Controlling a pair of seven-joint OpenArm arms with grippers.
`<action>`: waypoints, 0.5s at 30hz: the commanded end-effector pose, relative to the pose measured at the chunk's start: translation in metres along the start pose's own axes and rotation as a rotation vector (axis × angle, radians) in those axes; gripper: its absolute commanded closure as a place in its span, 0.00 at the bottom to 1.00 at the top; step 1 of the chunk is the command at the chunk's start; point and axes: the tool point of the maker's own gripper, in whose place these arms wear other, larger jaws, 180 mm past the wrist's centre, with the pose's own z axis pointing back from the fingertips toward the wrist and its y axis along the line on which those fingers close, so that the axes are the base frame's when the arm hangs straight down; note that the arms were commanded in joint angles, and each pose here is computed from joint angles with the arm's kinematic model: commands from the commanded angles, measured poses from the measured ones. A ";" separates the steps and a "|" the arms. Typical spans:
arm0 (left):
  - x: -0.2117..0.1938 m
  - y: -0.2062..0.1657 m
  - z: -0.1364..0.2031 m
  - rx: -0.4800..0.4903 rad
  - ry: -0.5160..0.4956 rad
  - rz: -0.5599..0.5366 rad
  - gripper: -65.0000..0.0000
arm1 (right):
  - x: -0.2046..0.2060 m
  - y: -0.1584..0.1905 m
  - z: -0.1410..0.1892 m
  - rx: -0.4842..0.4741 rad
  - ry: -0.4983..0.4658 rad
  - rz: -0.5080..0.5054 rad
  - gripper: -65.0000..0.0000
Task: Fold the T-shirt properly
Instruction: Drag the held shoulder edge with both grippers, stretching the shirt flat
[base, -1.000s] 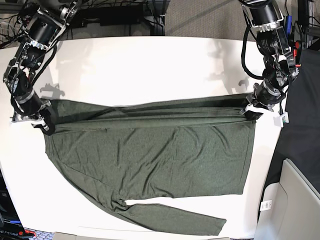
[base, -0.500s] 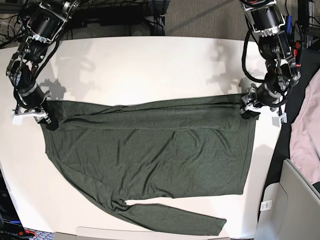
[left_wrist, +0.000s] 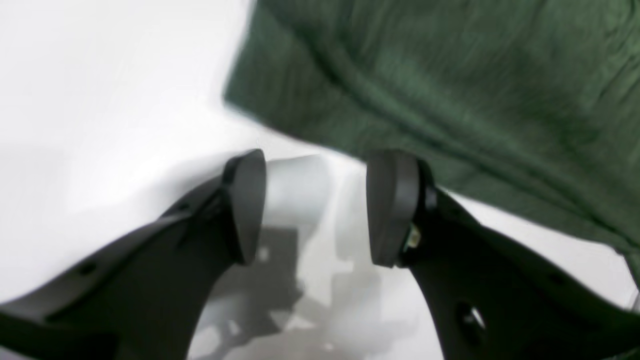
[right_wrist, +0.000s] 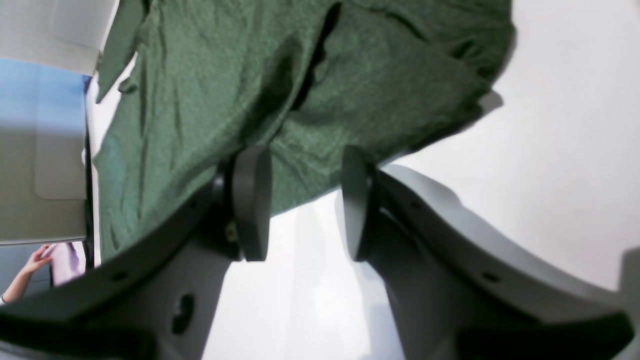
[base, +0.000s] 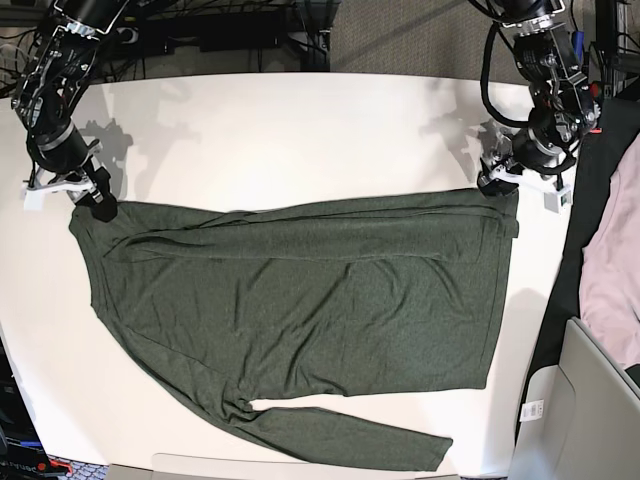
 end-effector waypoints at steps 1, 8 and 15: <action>0.016 -0.006 0.000 -0.016 -0.030 -0.005 0.51 | 0.015 0.008 0.003 0.028 -0.041 0.021 0.64; 0.007 -0.011 -0.023 -0.037 0.020 0.067 0.51 | 0.016 -0.001 0.009 0.005 -0.051 0.008 0.64; 0.017 -0.019 -0.032 -0.057 -0.025 0.083 0.65 | 0.015 -0.003 0.009 0.000 -0.050 0.006 0.64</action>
